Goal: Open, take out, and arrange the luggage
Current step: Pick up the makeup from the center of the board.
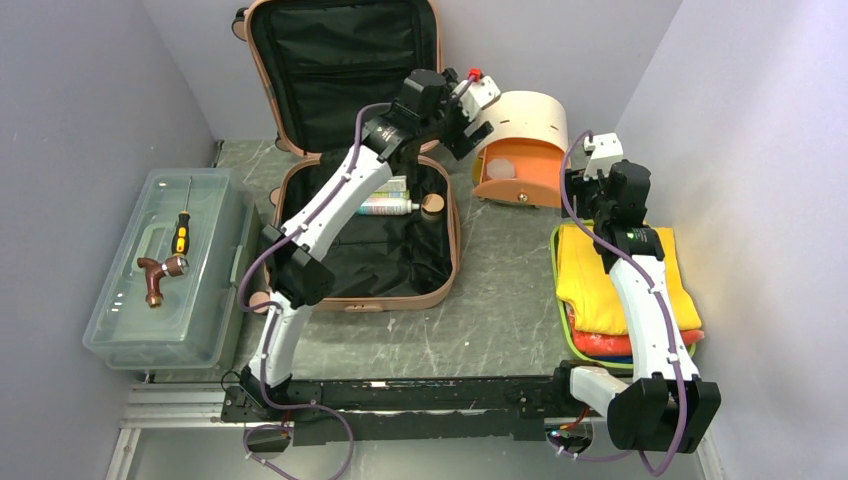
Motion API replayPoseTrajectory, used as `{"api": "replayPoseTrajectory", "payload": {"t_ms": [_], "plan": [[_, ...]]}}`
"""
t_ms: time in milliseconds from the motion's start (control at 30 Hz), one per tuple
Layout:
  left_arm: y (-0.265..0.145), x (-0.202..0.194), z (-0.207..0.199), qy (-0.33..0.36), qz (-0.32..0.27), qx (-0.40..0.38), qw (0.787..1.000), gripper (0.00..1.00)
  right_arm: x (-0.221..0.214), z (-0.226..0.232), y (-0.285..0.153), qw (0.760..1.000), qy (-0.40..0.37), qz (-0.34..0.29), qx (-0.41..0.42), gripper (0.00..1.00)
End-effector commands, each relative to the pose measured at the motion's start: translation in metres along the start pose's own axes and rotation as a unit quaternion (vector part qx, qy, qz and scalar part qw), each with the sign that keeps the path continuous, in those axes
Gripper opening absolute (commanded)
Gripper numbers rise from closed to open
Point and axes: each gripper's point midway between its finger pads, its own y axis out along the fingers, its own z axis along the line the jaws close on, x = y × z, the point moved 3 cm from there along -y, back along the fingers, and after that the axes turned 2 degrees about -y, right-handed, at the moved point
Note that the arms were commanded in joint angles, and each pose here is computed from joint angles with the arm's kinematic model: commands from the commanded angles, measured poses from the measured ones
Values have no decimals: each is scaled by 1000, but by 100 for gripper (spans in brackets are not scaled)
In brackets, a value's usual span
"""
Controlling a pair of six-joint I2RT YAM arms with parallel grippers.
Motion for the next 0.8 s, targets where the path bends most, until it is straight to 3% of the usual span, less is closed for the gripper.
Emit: {"api": "replayPoseTrajectory", "payload": {"t_ms": [0, 267, 467, 767], "plan": [[-12, -27, 17, 0, 39, 19, 999, 99, 12, -3, -2, 1000, 9, -23, -3, 75], [-9, -97, 31, -110, 83, -69, 988, 99, 12, -5, -4, 1000, 14, -24, -3, 76], [11, -147, 8, -130, 114, -132, 976, 99, 11, -8, -5, 1000, 15, -24, -6, 76], [39, -201, -11, -155, 157, -151, 964, 99, 10, -10, -5, 1000, 15, -22, -8, 76]]}}
